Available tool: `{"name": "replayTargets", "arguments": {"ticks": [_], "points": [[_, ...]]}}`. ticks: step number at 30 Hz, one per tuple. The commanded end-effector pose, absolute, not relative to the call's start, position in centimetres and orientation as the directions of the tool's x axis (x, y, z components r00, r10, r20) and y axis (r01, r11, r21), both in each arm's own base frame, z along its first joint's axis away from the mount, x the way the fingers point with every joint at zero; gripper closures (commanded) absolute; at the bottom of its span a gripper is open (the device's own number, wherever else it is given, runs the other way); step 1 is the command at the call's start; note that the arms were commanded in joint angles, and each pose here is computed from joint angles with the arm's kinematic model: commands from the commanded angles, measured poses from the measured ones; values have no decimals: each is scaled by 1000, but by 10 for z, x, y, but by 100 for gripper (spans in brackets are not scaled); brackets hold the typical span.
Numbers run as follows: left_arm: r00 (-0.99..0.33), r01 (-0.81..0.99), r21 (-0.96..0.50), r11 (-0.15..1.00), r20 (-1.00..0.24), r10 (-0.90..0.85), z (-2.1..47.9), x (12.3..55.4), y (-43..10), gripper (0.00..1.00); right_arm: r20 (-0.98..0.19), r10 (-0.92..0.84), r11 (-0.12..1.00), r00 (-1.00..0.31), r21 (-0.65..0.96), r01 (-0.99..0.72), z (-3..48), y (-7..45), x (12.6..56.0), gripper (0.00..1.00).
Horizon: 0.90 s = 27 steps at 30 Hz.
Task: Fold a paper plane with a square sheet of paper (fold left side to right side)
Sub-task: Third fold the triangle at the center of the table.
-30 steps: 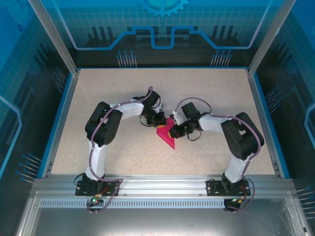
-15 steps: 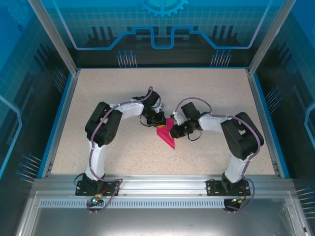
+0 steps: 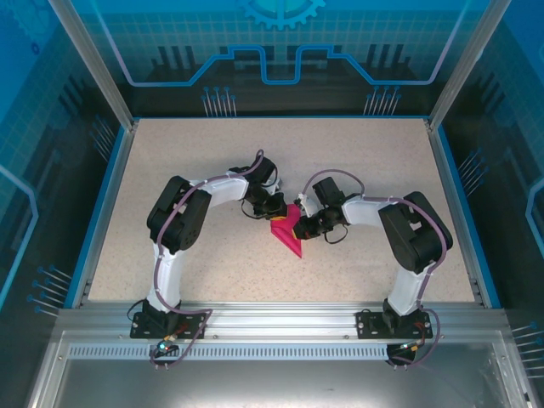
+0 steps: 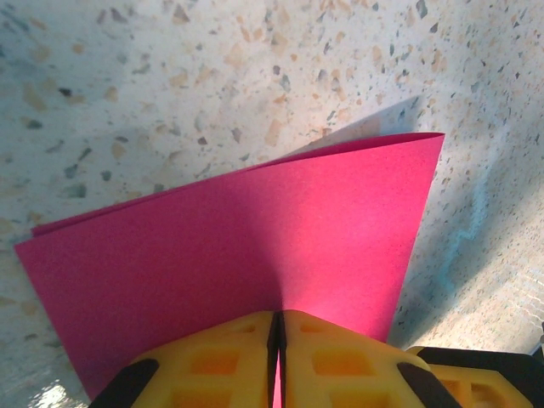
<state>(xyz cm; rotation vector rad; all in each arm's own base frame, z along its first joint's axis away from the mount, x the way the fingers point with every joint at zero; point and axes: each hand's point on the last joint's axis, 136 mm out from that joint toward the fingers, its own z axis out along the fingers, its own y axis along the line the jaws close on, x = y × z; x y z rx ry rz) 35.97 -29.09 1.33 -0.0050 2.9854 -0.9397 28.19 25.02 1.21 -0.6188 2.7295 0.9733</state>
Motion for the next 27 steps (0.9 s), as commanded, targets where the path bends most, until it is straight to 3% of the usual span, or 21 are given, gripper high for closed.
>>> {"name": "replayTargets", "arguments": {"ticks": [1,13,20,27], "points": [[-1000,-1,-522,853,19,10,7,348,-285,83,-209,-316,748,-925,545,-379,-11,234,271,100],[-992,41,-556,830,-121,-33,90,357,-260,65,-187,-331,747,-925,547,-378,-17,233,267,100],[-997,27,-657,754,-71,-26,93,318,-278,78,-183,-336,746,-924,546,-380,-19,232,266,100],[-1000,1,-662,749,1,2,67,297,-295,82,-182,-337,748,-924,544,-380,-19,232,266,100]]}}
